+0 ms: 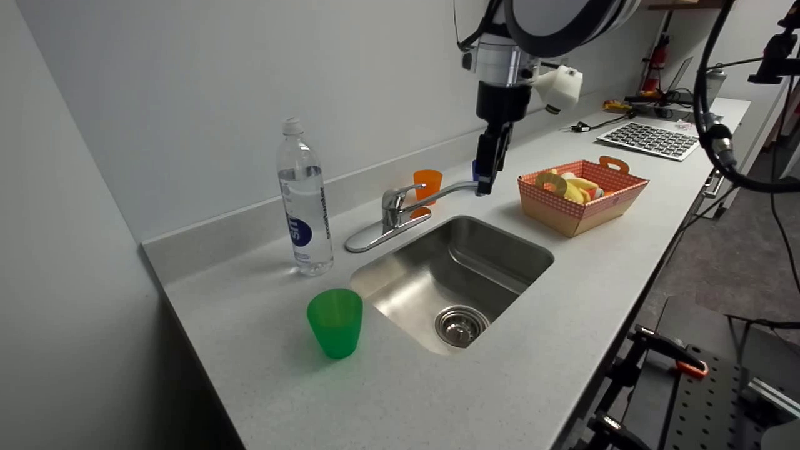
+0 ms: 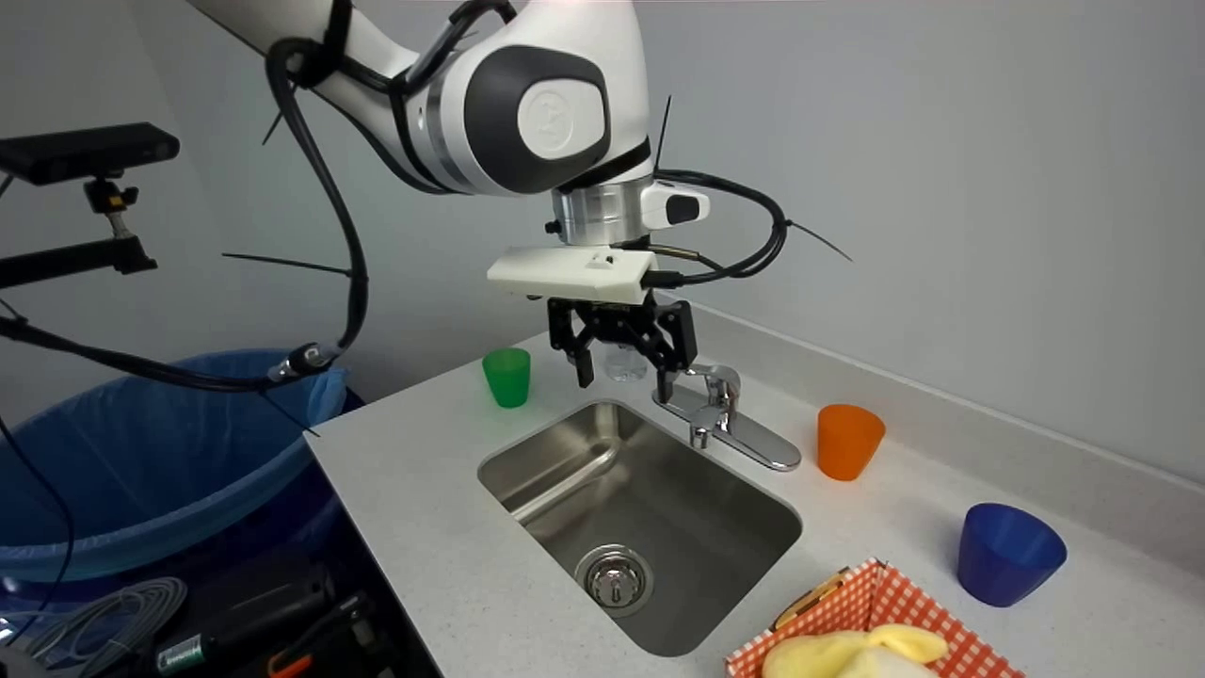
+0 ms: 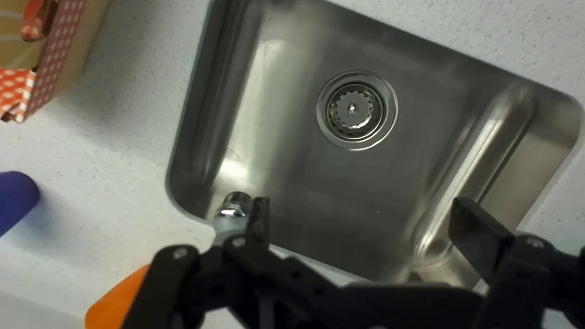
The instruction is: Move the green cup forward
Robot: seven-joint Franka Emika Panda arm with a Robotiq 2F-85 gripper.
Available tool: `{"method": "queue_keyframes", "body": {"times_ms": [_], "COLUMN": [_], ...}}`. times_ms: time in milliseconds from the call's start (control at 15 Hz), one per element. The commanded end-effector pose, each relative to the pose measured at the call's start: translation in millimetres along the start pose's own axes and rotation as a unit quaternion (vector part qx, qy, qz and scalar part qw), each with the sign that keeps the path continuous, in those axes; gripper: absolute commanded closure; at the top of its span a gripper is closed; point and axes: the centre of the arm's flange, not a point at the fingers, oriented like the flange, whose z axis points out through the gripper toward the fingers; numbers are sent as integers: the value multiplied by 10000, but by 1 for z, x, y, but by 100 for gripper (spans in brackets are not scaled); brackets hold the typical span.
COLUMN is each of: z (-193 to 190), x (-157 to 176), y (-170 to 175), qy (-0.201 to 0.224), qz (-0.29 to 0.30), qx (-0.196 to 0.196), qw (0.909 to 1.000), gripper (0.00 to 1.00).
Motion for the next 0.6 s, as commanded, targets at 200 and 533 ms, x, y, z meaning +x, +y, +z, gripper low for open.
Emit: {"method": "queue_keyframes", "body": {"times_ms": [200, 533], "z": [6, 5], "x": [11, 11], "y": [-5, -5], "qy": [-49, -38], "qz": [-92, -88], "qx": [5, -1], "qw": [9999, 10000], "gripper": [0, 0]}}
